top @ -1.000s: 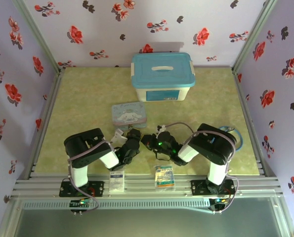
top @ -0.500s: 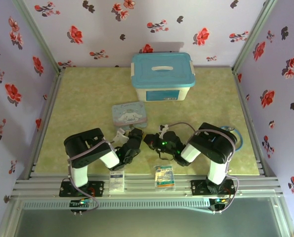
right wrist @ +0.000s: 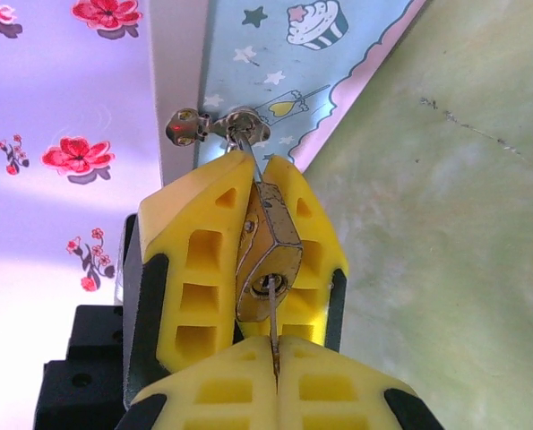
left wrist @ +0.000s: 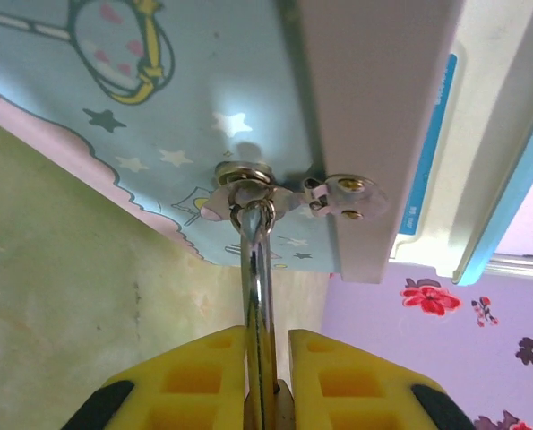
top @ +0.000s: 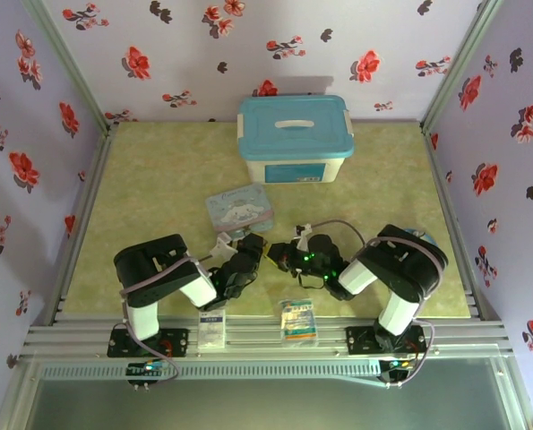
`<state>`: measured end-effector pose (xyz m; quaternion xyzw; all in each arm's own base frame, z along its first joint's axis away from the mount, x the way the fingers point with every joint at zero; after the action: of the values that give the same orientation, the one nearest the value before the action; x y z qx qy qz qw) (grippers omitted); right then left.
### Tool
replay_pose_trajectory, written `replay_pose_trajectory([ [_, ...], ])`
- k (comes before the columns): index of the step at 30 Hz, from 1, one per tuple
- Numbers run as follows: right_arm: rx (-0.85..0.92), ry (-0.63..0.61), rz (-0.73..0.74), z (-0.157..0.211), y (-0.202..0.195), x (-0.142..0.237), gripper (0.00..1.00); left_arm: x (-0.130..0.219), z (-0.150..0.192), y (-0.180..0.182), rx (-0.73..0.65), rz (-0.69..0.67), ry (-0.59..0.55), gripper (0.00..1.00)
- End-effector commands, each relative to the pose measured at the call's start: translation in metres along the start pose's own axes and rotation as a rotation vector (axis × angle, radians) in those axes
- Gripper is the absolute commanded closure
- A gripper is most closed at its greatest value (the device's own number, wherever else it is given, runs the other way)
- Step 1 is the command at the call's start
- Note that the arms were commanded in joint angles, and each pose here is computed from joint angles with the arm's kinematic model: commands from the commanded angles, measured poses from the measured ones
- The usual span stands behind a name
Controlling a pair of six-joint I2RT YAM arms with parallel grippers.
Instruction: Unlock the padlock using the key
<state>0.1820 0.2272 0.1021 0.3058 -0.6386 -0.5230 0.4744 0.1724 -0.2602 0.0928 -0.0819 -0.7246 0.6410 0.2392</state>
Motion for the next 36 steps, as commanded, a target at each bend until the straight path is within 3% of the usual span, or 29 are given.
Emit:
replay_pose_trajectory([
  [1,0.066,-0.168,0.009,-0.025,0.020,0.004,1.00,0.022,0.036,-0.018,0.029,0.085,0.280,1.00],
  [7,0.097,-0.215,0.089,-0.029,0.019,0.016,1.00,0.023,0.037,-0.024,0.036,0.102,0.289,1.00],
  [20,0.068,-0.221,0.056,-0.035,0.013,0.030,0.95,0.023,0.038,-0.024,0.042,0.101,0.292,1.00],
  [30,0.037,-0.217,0.091,-0.038,-0.002,0.036,1.00,0.022,0.039,-0.025,0.041,0.104,0.294,1.00],
  [36,0.008,-0.196,0.019,-0.036,0.001,0.031,1.00,0.020,0.040,-0.022,0.041,0.097,0.294,1.00],
])
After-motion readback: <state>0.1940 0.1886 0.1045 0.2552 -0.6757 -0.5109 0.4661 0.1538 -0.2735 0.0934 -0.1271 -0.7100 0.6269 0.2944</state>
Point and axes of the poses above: each hand's point on the last joint's axis, 136 mm out from that joint toward the fingers, its own x axis back along the fingers, its own y axis along the line the jaws close on, z = x × y, the point moved 10 cm from there along x, back along the fingers, and after that the axes turned 3 degrees about -x, right-handed, at the moved point
